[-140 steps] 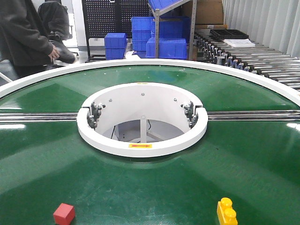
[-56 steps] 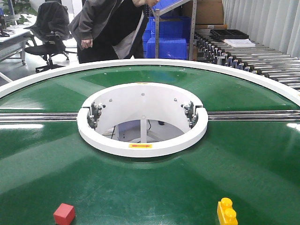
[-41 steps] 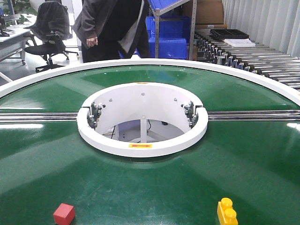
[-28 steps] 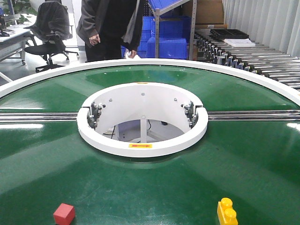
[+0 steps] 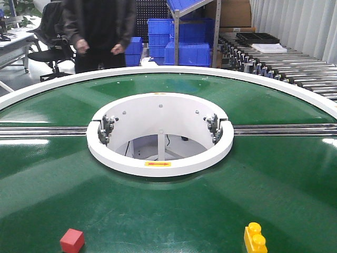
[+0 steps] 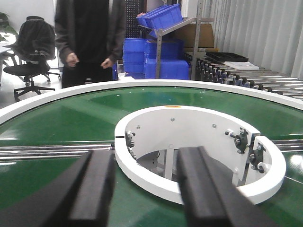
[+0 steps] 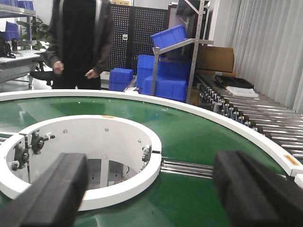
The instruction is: Pick red and yellow blocks into blue bin
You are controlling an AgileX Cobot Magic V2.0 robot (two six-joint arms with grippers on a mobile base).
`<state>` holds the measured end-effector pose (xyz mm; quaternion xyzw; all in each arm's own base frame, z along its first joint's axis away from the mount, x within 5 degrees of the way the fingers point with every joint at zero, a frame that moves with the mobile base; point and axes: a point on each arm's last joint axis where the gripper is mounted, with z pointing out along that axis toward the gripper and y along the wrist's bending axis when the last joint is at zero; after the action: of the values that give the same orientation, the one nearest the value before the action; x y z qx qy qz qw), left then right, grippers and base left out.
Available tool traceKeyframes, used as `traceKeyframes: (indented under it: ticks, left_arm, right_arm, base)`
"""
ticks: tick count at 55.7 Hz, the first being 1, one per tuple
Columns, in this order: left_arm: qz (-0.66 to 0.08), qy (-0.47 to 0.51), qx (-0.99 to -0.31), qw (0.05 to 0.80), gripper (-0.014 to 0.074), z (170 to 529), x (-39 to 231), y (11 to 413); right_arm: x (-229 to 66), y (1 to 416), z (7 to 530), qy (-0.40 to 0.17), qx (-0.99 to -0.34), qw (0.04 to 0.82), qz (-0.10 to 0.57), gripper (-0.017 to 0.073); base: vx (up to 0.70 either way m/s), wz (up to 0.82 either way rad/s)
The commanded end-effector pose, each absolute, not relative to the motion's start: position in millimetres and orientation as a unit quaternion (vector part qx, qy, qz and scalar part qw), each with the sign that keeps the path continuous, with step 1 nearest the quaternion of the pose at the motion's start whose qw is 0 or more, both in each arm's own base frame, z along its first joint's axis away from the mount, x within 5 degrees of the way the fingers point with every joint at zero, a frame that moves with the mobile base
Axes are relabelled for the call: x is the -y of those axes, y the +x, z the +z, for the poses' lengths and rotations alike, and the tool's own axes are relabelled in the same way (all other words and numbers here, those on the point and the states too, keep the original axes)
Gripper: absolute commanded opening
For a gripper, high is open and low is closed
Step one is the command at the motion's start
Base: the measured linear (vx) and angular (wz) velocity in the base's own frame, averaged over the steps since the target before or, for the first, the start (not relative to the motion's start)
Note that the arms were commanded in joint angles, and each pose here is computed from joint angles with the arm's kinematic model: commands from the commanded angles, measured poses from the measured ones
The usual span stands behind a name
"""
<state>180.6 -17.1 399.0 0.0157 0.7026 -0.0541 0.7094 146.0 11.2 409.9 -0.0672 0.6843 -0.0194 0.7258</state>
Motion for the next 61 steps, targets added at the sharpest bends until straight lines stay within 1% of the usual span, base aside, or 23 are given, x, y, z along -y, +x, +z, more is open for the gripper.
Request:
traceKeyframes:
  ticks: [1, 7, 12, 19, 29, 35, 44, 49, 54, 61]
  left_arm:
    - [-0.057, 0.011, -0.653, 0.755, 0.0541, 421, 17, 175]
    - [-0.057, 0.011, -0.653, 0.755, 0.0542, 421, 17, 175]
    - [-0.059, 0.009, -0.653, 0.755, 0.0537, 421, 17, 175]
    - [-0.059, 0.010, -0.654, 0.754, 0.0537, 421, 17, 175]
    - [-0.059, 0.010, -0.656, 0.753, 0.0537, 421, 17, 175]
    - [-0.059, 0.010, -0.656, 0.752, 0.0537, 420, 17, 175]
    - [-0.059, 0.010, -0.656, 0.752, 0.0537, 420, 17, 175]
    - [-0.059, 0.010, -0.657, 0.751, 0.0537, 420, 17, 175]
    - [-0.059, 0.011, -0.660, 0.749, 0.0537, 420, 17, 175]
    - [-0.059, 0.012, -0.665, 0.745, 0.0537, 418, 17, 175]
  right_arm:
    - [-11, 141, 433, -0.063, -0.626, 0.777, -0.016, 0.0694]
    - [-11, 143, 431, -0.058, -0.630, 0.774, -0.010, 0.0688]
    - [-11, 157, 423, -0.049, -0.685, 0.726, -0.004, 0.0655]
    - [-17, 196, 406, -0.047, -0.787, 0.615, 0.004, 0.0608]
    - [-44, 258, 387, -0.087, -0.877, 0.472, 0.015, 0.0601]
    - [-54, 295, 361, -0.085, -0.921, 0.379, 0.015, 0.0601]
    - [-67, 341, 319, -0.080, -0.958, 0.272, 0.030, 0.0595]
    - [-72, 360, 296, -0.079, -0.969, 0.230, 0.031, 0.0587]
    - [-73, 371, 278, -0.079, -0.974, 0.209, 0.026, 0.0582]
    - [-71, 380, 259, -0.073, -0.979, 0.192, 0.003, 0.0582]
  base:
    - [0.00, 0.00]
    - [0.00, 0.00]
    - [0.00, 0.00]
    - [0.00, 0.00]
    - [0.00, 0.00]
    - [0.00, 0.00]
    - [0.00, 0.00]
    - [0.00, 0.00]
    - [0.00, 0.00]
    - [0.00, 0.00]
